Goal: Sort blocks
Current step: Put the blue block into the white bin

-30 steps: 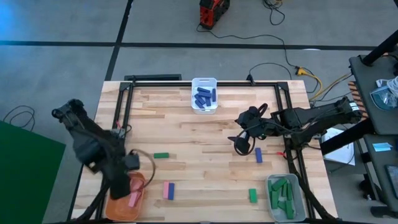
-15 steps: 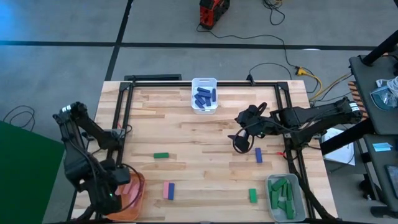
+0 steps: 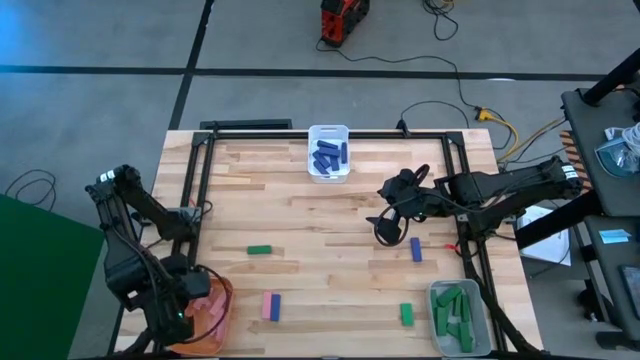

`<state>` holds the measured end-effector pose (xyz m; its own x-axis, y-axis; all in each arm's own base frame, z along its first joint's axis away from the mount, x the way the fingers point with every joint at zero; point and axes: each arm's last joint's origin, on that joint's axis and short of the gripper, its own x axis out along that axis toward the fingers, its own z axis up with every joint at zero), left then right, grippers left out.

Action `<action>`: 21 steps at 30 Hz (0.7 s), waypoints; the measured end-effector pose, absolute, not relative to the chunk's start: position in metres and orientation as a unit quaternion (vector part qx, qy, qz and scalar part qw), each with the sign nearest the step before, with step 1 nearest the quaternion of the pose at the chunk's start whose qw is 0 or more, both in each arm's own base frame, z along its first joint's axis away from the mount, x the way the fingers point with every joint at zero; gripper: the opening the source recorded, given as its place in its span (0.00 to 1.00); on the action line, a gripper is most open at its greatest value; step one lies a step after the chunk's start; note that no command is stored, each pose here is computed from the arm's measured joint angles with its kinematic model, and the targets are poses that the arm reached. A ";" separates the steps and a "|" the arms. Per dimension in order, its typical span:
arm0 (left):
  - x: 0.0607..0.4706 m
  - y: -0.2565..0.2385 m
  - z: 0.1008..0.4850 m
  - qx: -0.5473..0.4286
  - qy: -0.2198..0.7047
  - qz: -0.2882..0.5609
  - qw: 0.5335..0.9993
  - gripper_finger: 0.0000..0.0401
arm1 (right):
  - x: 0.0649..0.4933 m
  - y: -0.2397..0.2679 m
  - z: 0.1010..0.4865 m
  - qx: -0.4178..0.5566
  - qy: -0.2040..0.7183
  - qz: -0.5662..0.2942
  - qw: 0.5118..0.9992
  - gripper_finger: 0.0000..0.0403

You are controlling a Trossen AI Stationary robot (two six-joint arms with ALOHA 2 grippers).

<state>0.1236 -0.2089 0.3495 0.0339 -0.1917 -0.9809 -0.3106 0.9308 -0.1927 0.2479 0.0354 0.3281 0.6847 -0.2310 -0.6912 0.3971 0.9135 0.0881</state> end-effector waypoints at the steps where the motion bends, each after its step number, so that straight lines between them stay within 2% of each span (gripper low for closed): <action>1: 0.124 -0.208 0.350 -0.183 0.692 0.043 0.697 0.97 | 0.248 0.035 0.328 0.119 0.357 -0.174 0.910 0.98; 7: 0.145 -0.196 0.360 -0.204 0.631 0.075 0.745 0.97 | 0.248 0.035 0.329 0.127 0.355 -0.176 0.909 0.98; 11: 0.170 -0.183 0.359 -0.206 0.600 0.055 0.771 0.97 | 0.248 0.036 0.333 0.130 0.348 -0.175 0.912 0.98; 17: 0.206 -0.156 0.338 -0.155 0.559 0.061 0.812 0.97 | 0.249 0.036 0.339 0.140 0.338 -0.175 0.914 0.98; 21: 0.217 -0.143 0.326 -0.111 0.541 0.098 0.828 0.97 | 0.249 0.038 0.343 0.182 0.341 -0.151 0.910 0.98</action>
<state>0.2165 -0.1434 0.3256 0.3950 0.0425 -0.9177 -0.2826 0.9561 -0.0774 0.2485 0.0377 0.3429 0.7224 -0.1506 -0.6749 0.3987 0.8881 0.2286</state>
